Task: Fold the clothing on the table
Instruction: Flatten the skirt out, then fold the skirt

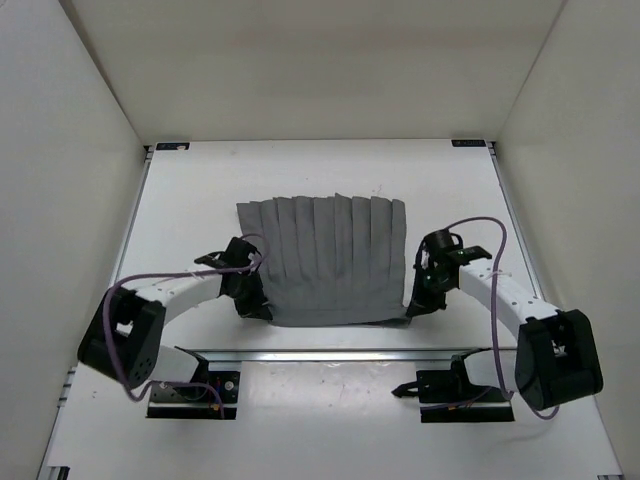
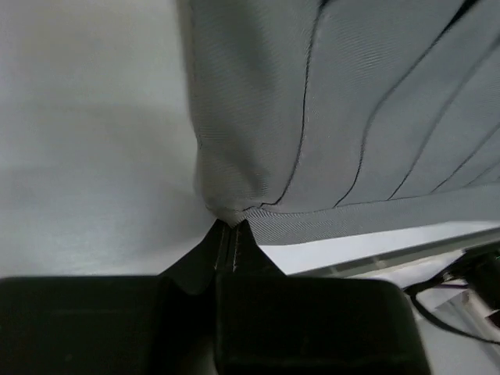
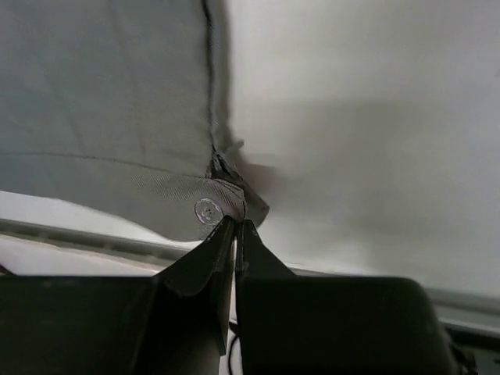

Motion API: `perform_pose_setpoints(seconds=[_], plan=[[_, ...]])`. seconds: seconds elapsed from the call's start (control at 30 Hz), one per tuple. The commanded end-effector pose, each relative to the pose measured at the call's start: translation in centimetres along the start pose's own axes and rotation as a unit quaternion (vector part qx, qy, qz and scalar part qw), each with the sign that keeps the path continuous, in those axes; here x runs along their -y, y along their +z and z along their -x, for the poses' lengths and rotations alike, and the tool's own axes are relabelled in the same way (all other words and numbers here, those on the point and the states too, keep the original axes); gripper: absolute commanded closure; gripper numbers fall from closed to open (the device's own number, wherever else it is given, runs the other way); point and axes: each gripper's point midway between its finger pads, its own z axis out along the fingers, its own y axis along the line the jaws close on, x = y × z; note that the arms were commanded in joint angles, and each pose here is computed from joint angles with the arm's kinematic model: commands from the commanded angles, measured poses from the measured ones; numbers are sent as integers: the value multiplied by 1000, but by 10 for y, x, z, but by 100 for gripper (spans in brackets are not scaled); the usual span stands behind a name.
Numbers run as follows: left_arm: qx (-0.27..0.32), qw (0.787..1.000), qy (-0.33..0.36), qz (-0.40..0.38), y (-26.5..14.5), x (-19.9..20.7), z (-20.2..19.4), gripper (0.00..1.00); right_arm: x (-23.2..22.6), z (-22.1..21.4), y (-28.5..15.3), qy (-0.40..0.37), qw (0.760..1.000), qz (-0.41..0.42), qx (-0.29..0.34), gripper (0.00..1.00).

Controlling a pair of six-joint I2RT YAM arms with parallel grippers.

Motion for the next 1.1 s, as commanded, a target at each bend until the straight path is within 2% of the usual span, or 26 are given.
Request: perform_pose_setpoints(seconds=[0.0,0.1,0.2,0.33,0.43,0.47,0.53,0.57,0.63,0.67,0.73,0.8,0.9,1.0,1.07], plan=[[51,997,32,-40,-12,9,-2,100,0,-22,-4,-10,1000,-5,5,100],[36,998,37,-31,-19,-1,-25,100,7,-54,-3,-4,999,-16,-29,100],[48,998,43,-25,-28,-7,-42,100,7,-76,-7,-16,999,-5,-40,100],[61,997,32,-46,-51,-2,-41,100,-7,-72,-28,-21,999,30,-33,100],[115,989,45,-79,-99,36,-1,100,-43,-25,-72,-40,996,76,28,100],[116,989,41,-78,-104,38,11,100,-47,-10,-76,-37,996,76,33,100],[152,982,41,-107,-134,64,55,100,-70,45,-106,-48,990,103,88,100],[170,978,35,-112,-145,73,85,100,-68,68,-100,-36,991,96,86,99],[160,982,25,-93,-135,84,128,100,-73,131,-102,-34,989,76,121,100],[161,983,24,-82,-132,81,145,96,-68,148,-99,-22,989,72,126,100],[137,986,18,-88,-114,97,187,57,-63,189,-78,-5,992,67,108,97],[107,988,2,-113,-96,104,206,49,-55,211,-63,5,993,50,105,70],[99,986,-15,-135,-74,106,227,39,-47,234,-52,14,992,35,118,61],[105,984,-40,-141,-67,91,234,37,-42,226,-43,26,992,40,117,60],[123,983,-49,-129,-68,74,225,37,-31,207,-32,36,991,41,120,58]])
